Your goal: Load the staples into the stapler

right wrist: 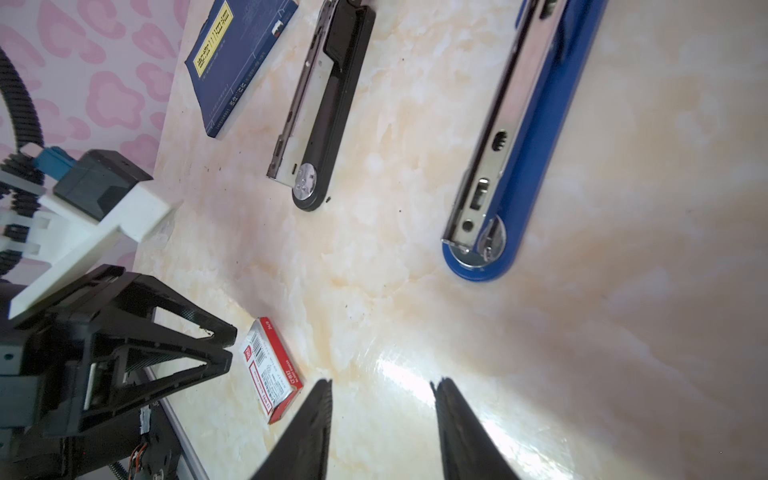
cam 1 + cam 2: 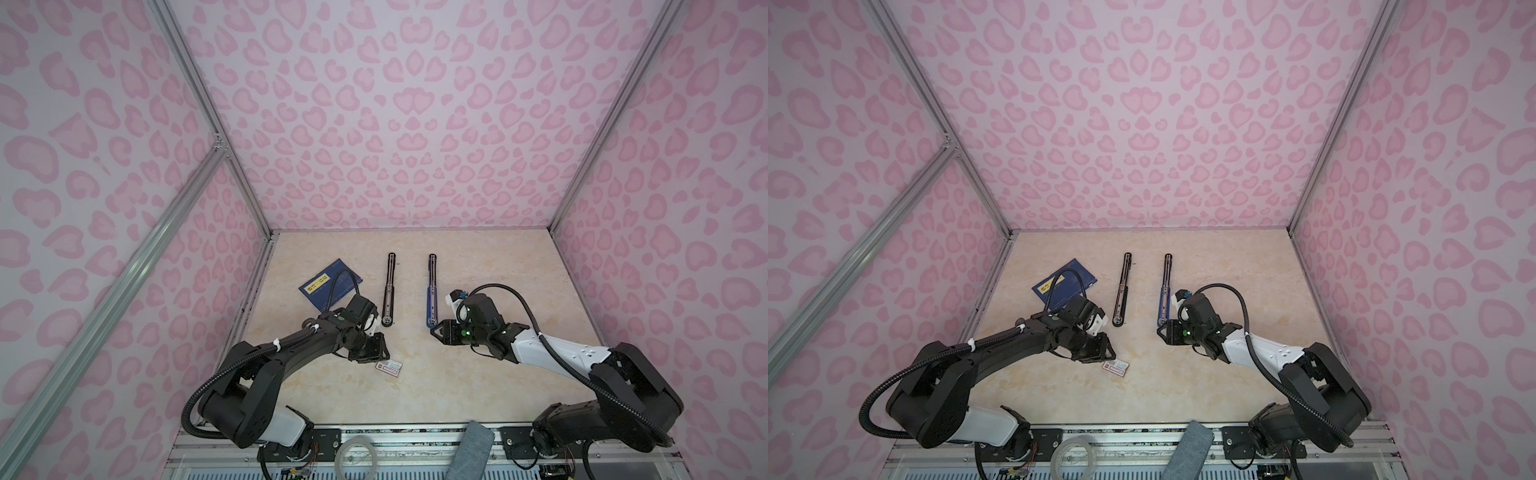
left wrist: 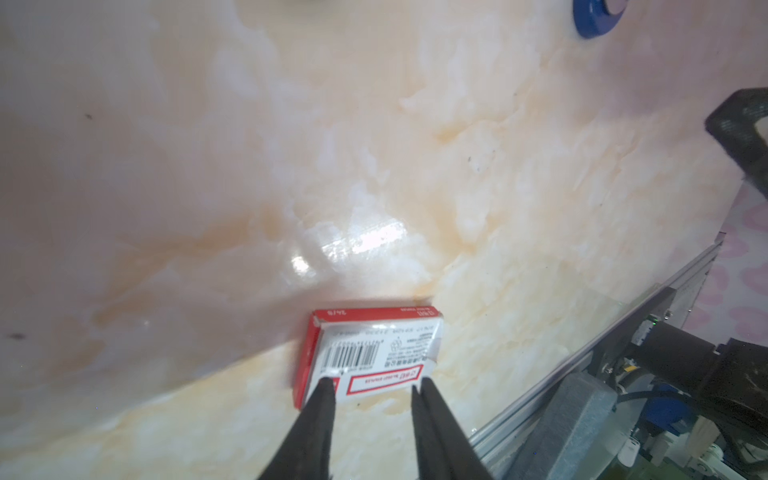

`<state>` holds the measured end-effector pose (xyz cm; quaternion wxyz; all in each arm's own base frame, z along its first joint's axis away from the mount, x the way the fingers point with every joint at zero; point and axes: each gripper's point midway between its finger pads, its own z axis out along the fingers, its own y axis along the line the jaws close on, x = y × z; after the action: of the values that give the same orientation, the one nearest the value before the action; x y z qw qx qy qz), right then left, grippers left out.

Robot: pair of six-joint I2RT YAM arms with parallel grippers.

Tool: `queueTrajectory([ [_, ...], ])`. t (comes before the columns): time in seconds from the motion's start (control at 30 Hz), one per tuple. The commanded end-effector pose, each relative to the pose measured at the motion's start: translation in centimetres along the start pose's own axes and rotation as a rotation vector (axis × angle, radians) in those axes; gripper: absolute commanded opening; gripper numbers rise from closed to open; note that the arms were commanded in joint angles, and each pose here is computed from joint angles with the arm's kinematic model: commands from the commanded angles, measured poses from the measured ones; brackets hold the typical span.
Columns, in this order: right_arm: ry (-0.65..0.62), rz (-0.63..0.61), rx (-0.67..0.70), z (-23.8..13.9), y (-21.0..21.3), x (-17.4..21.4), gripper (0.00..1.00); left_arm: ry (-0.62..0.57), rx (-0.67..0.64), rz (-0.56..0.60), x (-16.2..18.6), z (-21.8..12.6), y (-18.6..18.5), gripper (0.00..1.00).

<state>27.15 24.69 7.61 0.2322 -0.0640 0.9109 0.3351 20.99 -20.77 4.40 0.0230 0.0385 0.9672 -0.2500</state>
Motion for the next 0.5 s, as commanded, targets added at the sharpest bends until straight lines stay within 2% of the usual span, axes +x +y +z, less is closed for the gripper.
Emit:
queueTrajectory([
  [0.0,0.003,0.004,0.003,0.1,-0.2,0.2,0.44,0.006,-0.048,-0.004,0.0,0.2,0.9,0.43],
  [0.1,0.005,0.005,0.006,0.1,-0.3,0.4,0.44,0.022,-0.052,-0.007,0.1,0.9,1.2,0.46],
  [0.27,0.004,0.006,0.012,0.0,-0.5,0.6,0.43,0.061,-0.014,-0.005,0.3,2.1,0.7,0.44],
  [0.37,0.002,0.008,0.014,-0.1,-0.6,0.5,0.43,0.08,-0.016,0.0,0.7,2.7,0.6,0.35],
  [0.4,0.002,0.007,0.014,-0.1,-0.6,0.6,0.43,0.086,-0.019,0.0,0.8,2.8,0.7,0.27],
  [0.47,0.005,0.007,0.016,-0.1,-0.6,0.6,0.43,0.095,-0.021,-0.005,1.0,3.1,0.9,0.18],
])
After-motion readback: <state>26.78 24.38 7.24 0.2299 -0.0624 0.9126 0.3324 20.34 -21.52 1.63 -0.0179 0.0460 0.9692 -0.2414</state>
